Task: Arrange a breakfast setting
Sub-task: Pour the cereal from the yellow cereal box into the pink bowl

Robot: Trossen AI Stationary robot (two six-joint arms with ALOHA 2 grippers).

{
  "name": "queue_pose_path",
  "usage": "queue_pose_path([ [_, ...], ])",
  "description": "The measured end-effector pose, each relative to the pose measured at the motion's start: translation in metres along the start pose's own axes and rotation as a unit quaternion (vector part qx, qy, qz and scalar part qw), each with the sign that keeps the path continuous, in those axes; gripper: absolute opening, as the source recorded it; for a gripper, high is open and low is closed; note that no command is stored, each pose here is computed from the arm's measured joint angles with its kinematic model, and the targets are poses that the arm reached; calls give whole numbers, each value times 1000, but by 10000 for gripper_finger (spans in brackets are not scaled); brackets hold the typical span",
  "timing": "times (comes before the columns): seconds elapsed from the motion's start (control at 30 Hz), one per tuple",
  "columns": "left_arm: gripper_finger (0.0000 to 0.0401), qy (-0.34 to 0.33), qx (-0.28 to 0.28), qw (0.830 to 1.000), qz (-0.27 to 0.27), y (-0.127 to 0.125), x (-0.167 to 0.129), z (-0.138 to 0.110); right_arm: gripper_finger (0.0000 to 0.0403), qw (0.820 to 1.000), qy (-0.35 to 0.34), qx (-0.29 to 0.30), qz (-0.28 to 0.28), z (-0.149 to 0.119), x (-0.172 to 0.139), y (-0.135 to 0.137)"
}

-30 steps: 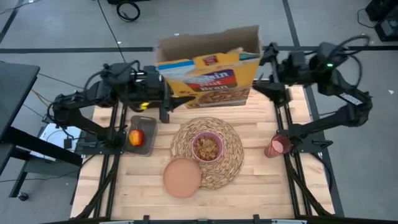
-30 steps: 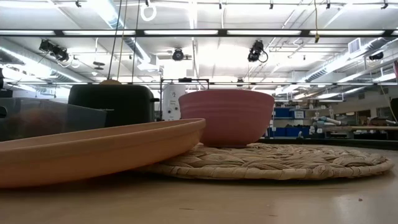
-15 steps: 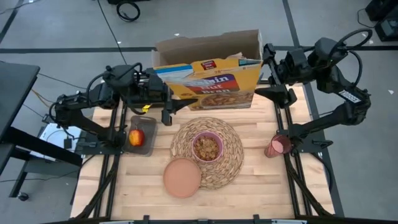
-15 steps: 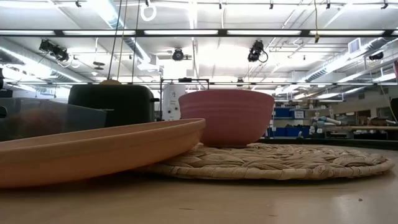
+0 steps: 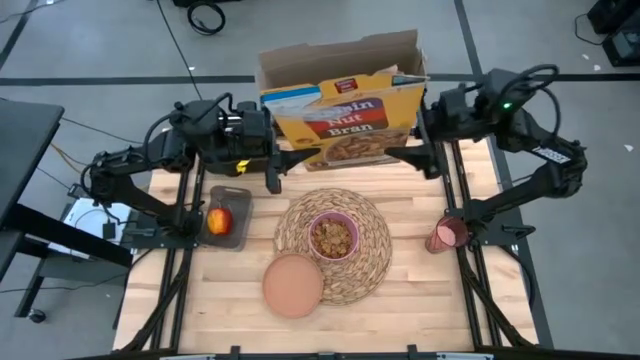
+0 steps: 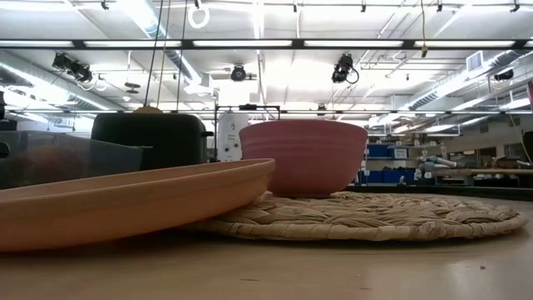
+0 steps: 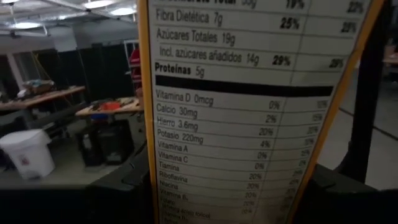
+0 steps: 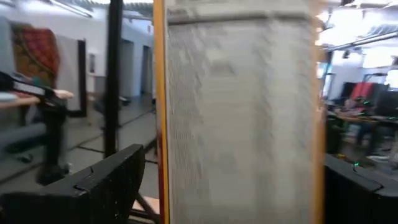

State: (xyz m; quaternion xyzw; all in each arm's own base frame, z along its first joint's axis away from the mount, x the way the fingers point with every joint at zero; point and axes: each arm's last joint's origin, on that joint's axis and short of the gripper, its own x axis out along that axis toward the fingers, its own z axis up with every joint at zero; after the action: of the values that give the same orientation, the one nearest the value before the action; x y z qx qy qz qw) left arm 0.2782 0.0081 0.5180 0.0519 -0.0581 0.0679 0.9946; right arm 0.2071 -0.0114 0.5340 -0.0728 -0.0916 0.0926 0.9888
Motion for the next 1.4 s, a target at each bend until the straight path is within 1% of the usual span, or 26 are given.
queue_pose_path([
  [0.1, 231, 23, -8, 1000, 8, -1, 5, -7, 381, 1000, -3, -4, -9, -3, 9, 0],
  [0.2, 231, 70, -8, 997, 9, -2, 8, -18, 381, 1000, -7, 18, -16, -3, 10, -1],
  [0.37, 231, 95, -15, 995, 20, -2, 10, -25, 380, 999, -2, 44, -27, -2, 7, -1],
  [0.47, 231, 96, -16, 995, 19, -3, 14, -27, 368, 998, 12, 64, -25, -5, 7, -1],
  [0.63, 231, 97, -12, 995, 17, -4, 17, -29, 326, 996, 38, 81, -25, -11, 9, -1],
  [0.8, 234, 97, -10, 995, 16, -4, 17, -29, 264, 995, 42, 82, -25, -12, 10, -1],
  [0.97, 264, 93, -16, 995, 16, -4, 17, -28, 195, 995, 44, 87, -36, -13, 10, -1],
  [1.07, 288, 77, -17, 997, 23, -3, 17, -25, 163, 993, 49, 92, -46, -14, 10, -2],
  [1.17, 307, 67, -15, 997, 36, -1, 9, -18, 145, 989, 80, 100, -69, -23, 12, -3],
  [1.3, 312, 67, -11, 997, 48, 3, -7, -9, 141, 988, 64, 94, -100, -15, 3, -4],
  [1.4, 313, 84, -3, 994, 65, 7, -30, -1, 138, 985, 73, 94, -123, -16, -4, -3],
])
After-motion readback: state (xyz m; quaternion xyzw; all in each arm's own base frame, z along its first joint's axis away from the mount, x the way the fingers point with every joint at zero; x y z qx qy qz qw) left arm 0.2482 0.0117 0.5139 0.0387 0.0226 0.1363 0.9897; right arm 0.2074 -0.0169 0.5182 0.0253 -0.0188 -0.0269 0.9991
